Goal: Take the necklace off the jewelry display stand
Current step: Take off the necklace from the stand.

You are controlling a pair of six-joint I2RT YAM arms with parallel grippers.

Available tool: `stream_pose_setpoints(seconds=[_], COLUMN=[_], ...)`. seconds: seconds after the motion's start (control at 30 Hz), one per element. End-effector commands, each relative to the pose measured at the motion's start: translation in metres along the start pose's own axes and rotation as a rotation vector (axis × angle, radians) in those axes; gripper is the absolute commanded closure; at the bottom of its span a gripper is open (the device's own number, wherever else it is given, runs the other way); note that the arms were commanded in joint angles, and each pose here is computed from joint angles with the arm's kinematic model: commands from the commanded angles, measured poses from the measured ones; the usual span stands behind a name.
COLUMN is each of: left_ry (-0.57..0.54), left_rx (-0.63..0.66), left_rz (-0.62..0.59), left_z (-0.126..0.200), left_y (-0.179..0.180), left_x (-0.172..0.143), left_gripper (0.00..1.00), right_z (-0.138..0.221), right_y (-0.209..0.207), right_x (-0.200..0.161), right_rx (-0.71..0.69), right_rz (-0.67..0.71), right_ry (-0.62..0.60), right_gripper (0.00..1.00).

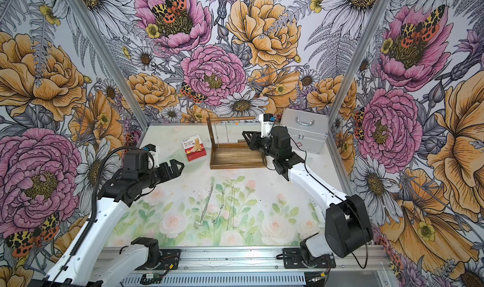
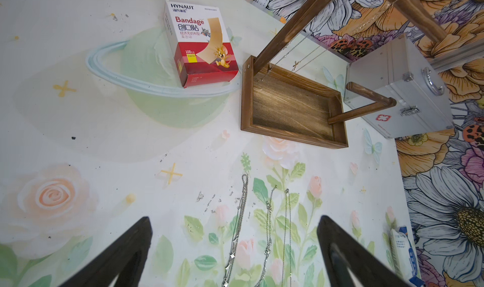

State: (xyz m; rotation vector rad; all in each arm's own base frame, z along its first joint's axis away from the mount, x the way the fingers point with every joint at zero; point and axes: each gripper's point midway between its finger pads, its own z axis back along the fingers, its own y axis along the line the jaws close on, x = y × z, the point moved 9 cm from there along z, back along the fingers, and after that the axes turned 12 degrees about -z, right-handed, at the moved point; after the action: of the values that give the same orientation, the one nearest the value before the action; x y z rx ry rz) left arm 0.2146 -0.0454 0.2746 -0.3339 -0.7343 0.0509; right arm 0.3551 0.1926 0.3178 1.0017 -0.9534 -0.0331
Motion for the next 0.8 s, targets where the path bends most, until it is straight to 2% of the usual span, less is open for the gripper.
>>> stream_pose_setpoints(seconds=[0.0,0.3,0.77], left_ry=[-0.006,-0.013,0.003], left_rx=[-0.053,-0.077,-0.099], left_rz=[-0.007,-0.004,0.007], left_z=[0.001,0.005,0.002], left_y=[-0.003,-0.004,-0.004], left_x=[-0.001,-0.002,-0.002], left_gripper=[0.01,0.01,0.01], right_z=[-0.029,-0.096,-0.136], right_y=[0.003,-0.001,-0.019], right_x=[0.003,0.009,0.007], right_rx=[-0.06,-0.099,-0.154], right_rz=[0.031,0.043,0.066], right_ry=[0.034,0.064,0.069], right_gripper=[0.73,0.71,0.7])
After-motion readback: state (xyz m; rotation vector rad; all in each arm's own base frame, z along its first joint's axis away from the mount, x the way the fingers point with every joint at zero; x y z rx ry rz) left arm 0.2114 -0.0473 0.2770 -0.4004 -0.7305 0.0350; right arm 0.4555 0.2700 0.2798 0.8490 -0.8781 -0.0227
